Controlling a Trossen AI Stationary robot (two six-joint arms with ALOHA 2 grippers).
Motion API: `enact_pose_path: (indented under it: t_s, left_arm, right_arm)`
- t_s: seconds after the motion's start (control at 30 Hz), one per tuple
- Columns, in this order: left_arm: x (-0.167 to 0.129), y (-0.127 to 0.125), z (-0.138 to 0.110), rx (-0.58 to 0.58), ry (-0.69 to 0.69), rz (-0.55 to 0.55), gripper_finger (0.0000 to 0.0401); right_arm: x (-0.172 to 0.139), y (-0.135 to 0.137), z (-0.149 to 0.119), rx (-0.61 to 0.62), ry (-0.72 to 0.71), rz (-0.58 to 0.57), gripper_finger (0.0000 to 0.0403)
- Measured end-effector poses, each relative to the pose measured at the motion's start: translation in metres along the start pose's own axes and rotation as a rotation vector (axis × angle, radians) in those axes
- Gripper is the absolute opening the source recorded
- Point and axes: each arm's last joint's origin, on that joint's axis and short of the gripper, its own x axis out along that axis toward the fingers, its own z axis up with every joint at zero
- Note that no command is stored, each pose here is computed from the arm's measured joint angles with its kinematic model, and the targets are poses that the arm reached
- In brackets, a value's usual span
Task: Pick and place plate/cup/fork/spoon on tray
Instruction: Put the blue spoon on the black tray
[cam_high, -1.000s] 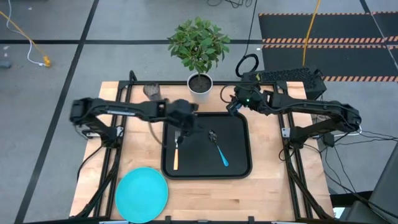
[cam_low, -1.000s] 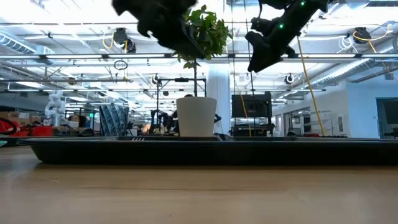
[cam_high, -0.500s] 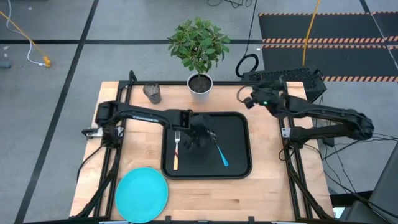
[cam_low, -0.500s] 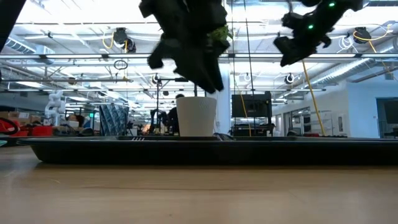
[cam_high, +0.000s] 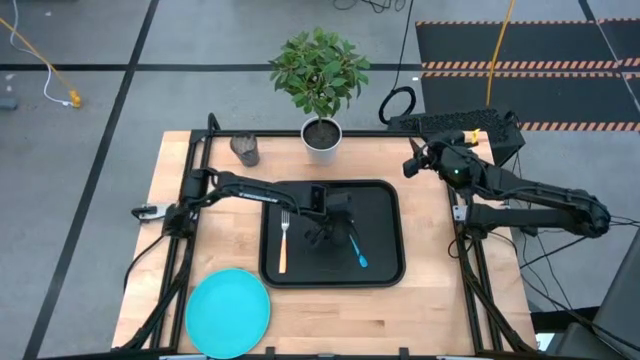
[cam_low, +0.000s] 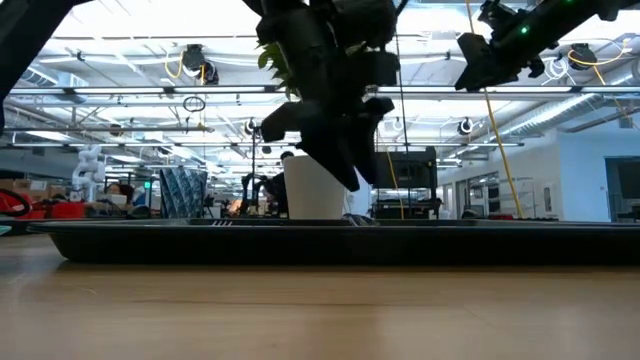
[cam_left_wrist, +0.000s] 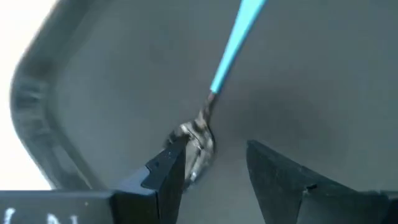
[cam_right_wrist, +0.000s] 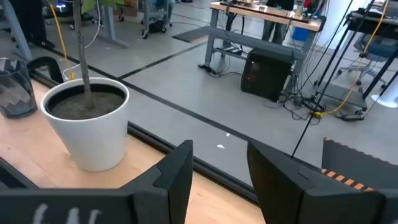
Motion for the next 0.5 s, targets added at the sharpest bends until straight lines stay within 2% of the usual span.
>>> enact_pose_path:
  t_s: [0.3, 0.5]
  left_arm:
    - [0.005, -0.001, 0.010, 0.096, -0.090, 0.006, 0.0173]
    - [0.016, -0.007, 0.013, 0.137, -0.087, -0.021, 0.0173]
  right_arm:
    - [0.003, 0.002, -0.002, -0.011, 0.014, -0.002, 0.0144]
    - [0.003, 0.003, -0.002, -0.012, 0.014, -0.002, 0.0144]
